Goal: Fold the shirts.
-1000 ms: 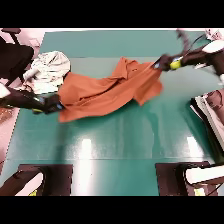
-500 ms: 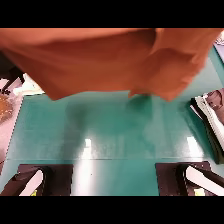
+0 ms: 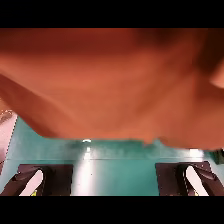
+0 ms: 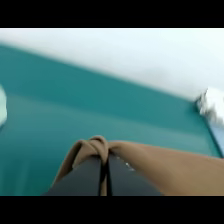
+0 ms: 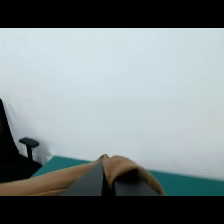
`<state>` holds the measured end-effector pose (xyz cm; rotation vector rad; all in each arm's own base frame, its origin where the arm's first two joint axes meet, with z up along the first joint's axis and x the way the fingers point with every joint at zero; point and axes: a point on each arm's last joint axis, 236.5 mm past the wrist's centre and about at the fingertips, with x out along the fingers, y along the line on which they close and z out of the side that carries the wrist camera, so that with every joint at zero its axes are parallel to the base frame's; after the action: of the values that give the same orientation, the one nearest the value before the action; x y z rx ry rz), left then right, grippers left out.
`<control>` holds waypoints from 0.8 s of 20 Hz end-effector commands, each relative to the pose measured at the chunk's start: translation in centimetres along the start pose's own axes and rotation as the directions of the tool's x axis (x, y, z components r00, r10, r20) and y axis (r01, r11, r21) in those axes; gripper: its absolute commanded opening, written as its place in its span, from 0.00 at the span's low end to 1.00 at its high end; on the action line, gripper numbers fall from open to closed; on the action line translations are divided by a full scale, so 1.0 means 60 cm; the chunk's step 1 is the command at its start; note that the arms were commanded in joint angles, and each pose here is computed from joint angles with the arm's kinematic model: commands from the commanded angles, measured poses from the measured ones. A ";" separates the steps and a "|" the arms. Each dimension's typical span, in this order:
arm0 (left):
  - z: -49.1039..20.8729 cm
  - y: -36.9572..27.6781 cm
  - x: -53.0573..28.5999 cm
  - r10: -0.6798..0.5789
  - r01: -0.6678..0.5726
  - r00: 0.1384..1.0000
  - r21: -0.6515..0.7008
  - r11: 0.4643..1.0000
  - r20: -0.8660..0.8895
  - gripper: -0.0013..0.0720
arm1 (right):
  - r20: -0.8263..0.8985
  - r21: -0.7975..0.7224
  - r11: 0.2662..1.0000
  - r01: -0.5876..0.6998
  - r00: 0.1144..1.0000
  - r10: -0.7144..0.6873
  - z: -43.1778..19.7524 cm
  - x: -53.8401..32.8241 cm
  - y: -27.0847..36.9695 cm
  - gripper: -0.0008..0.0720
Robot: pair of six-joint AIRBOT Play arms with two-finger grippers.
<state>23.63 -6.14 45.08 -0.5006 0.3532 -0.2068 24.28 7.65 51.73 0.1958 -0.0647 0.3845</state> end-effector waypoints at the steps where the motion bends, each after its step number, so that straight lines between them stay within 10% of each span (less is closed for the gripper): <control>1: -0.126 0.096 0.155 -0.029 -0.011 0.960 -0.140 0.990 -0.277 0.06 | -0.284 0.225 0.967 0.121 0.957 -0.054 -0.197 0.059 -0.108 0.04; 11: -0.492 0.372 0.506 0.150 -0.282 0.907 -0.302 0.911 -0.394 0.06 | -0.798 0.408 0.802 0.436 0.597 0.082 -0.878 0.301 -0.309 0.04; 16: -0.522 0.418 0.593 0.200 -0.333 0.892 -0.291 0.897 -0.405 0.06 | -0.838 0.433 0.787 0.439 0.518 0.172 -0.969 0.360 -0.336 0.04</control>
<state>44.81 -8.33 -0.54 -0.7800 0.8560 0.0052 51.60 8.29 -2.83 0.6358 1.0429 0.2650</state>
